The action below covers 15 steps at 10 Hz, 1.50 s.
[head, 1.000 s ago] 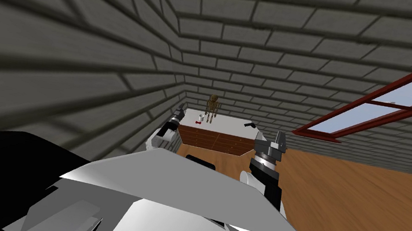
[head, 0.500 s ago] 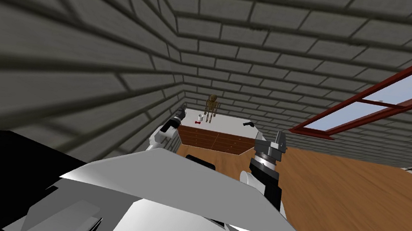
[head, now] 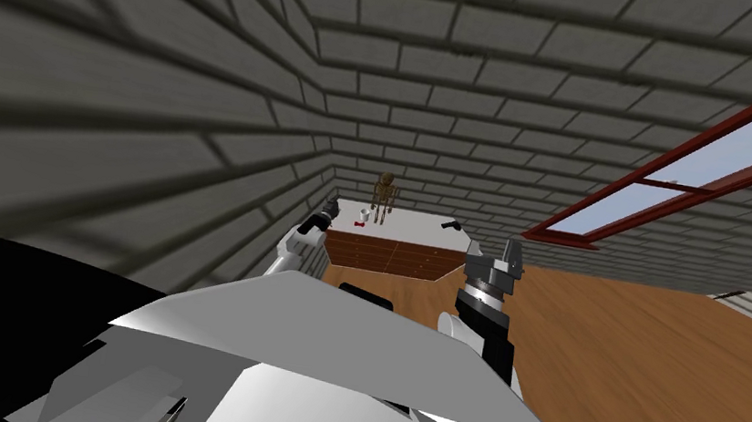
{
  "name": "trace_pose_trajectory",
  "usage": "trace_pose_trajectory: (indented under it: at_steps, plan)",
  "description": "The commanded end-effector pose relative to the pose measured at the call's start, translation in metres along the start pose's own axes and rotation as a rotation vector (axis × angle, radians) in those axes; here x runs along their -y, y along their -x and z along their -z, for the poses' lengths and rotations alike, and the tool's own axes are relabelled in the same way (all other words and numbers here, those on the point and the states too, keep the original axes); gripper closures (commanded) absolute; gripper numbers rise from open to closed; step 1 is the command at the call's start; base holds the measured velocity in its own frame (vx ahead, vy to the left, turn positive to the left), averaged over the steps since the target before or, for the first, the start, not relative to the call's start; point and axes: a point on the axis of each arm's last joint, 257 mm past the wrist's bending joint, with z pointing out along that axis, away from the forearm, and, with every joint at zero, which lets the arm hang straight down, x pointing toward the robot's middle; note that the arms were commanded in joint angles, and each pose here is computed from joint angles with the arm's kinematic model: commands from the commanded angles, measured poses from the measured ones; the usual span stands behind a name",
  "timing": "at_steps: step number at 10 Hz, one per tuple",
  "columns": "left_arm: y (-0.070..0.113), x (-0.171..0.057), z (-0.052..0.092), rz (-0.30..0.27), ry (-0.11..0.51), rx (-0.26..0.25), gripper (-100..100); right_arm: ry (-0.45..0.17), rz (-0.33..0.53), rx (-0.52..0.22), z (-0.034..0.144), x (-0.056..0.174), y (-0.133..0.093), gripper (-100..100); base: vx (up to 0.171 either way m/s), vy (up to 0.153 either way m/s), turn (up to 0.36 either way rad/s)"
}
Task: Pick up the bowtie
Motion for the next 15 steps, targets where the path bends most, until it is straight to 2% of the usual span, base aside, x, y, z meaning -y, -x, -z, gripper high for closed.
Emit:
trace_pose_trajectory:
  at_steps: [1, 2, 3, 4, 5, 6, 7, 8, 10, 13, 14, 15]
  plan:
    - [0.007, -0.01, -0.014, 0.015, 0.048, 0.007, -100, 0.0, 0.0, 0.0, 0.0, 0.0, 0.0, 0, 0.008, 0.006, -0.057]
    - [0.009, -0.024, -0.014, 0.016, 0.087, 0.011, -100, 0.0, 0.0, 0.0, 0.0, 0.0, 0.0, 0, 0.009, 0.007, -0.043]
    - [0.009, -0.027, -0.013, 0.016, 0.101, 0.012, -100, 0.0, 0.0, 0.0, 0.0, 0.0, 0.0, 0, 0.005, 0.003, 0.0]
    - [0.016, -0.039, -0.022, 0.031, 0.147, 0.021, -100, 0.0, 0.0, 0.0, 0.0, 0.0, 0.0, 0, 0.009, 0.003, -0.076]
    - [0.016, -0.046, -0.021, 0.031, 0.172, 0.024, -100, 0.0, 0.0, 0.0, 0.0, 0.0, 0.0, 0, 0.01, 0.006, -0.042]
    - [0.022, -0.054, -0.029, 0.048, 0.207, 0.033, -100, 0.0, 0.0, 0.0, 0.0, 0.0, 0.0, 0, 0.014, 0.009, -0.068]
    - [0.023, -0.065, -0.027, 0.049, 0.246, 0.037, -100, 0.0, 0.0, 0.0, 0.0, 0.0, 0.0, 0, 0.012, 0.009, -0.042]
    - [0.029, -0.071, -0.035, 0.068, 0.277, 0.047, -100, 0.0, 0.0, 0.0, 0.0, 0.0, 0.0, 0, 0.016, 0.005, -0.063]
    - [0.03, -0.085, -0.031, 0.069, 0.324, 0.054, -100, 0.0, 0.0, 0.0, 0.0, 0.0, 0.0, 0, 0.009, 0.005, -0.026]
    - [0.042, -0.112, -0.038, 0.116, 0.432, 0.084, -100, 0.0, 0.0, 0.0, 0.0, 0.0, 0.0, 0, 0.017, 0.0, -0.073]
    - [0.043, -0.123, -0.034, 0.117, 0.469, 0.09, -100, 0.0, 0.0, 0.0, 0.0, 0.0, 0.0, 0, 0.019, 0.003, -0.042]
    - [0.043, -0.125, -0.033, 0.117, 0.48, 0.091, -100, 0.0, 0.0, 0.0, 0.0, 0.0, 0.0, 0, 0.007, 0.002, 0.004]
